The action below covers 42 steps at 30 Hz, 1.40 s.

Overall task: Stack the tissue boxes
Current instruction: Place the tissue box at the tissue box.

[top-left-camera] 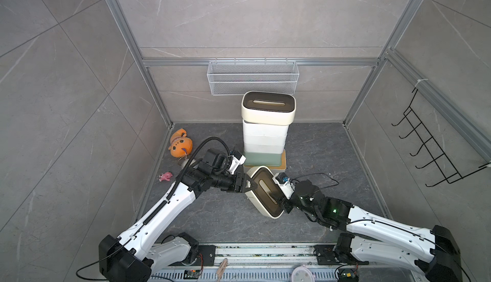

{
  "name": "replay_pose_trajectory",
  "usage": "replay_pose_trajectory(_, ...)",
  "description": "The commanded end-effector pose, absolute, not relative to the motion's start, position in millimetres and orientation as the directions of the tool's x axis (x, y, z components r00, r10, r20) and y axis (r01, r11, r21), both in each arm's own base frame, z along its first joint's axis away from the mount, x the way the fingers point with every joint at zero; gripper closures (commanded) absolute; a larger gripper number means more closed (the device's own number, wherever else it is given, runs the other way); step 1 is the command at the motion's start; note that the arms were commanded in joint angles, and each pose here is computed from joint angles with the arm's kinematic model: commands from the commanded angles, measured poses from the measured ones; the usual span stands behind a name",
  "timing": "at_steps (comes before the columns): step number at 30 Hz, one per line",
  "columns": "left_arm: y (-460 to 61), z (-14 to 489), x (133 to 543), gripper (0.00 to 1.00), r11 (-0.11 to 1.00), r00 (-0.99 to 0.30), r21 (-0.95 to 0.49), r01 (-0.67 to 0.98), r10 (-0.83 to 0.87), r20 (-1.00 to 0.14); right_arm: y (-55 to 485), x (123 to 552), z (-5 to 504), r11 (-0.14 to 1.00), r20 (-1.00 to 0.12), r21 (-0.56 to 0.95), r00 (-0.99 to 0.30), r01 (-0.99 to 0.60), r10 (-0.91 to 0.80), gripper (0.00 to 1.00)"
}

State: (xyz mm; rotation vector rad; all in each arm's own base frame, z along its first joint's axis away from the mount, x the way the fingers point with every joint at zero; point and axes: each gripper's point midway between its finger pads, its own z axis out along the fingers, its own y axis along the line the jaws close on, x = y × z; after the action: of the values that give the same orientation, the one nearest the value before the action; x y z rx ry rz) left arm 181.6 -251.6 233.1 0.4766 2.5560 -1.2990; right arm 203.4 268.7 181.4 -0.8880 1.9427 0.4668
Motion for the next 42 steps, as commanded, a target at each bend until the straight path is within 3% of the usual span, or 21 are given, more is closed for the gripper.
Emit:
replay_pose_trajectory(1, -256.7, 253.8, 175.3, 0.35, 0.497, -0.919, -0.776, 0.390, 0.159, -0.360, 284.6, 201.3, 212.5, 0.634, -0.900, -0.040, -0.248, -0.772, -0.359, 0.51)
replay_pose_trajectory(20, -257.0, 267.1, 172.4, 0.14, 0.447, -0.912, -0.800, 0.401, 0.114, -0.393, 284.8, 199.0, 211.7, 0.628, -0.894, -0.035, -0.257, -0.778, -0.368, 0.51)
replay_pose_trajectory(42, -249.3, 262.3, 183.7, 0.13, 0.483, -0.914, -0.789, 0.380, 0.065, -0.400, 286.3, 196.0, 206.4, 0.615, -0.886, -0.026, -0.266, -0.788, -0.379, 0.51)
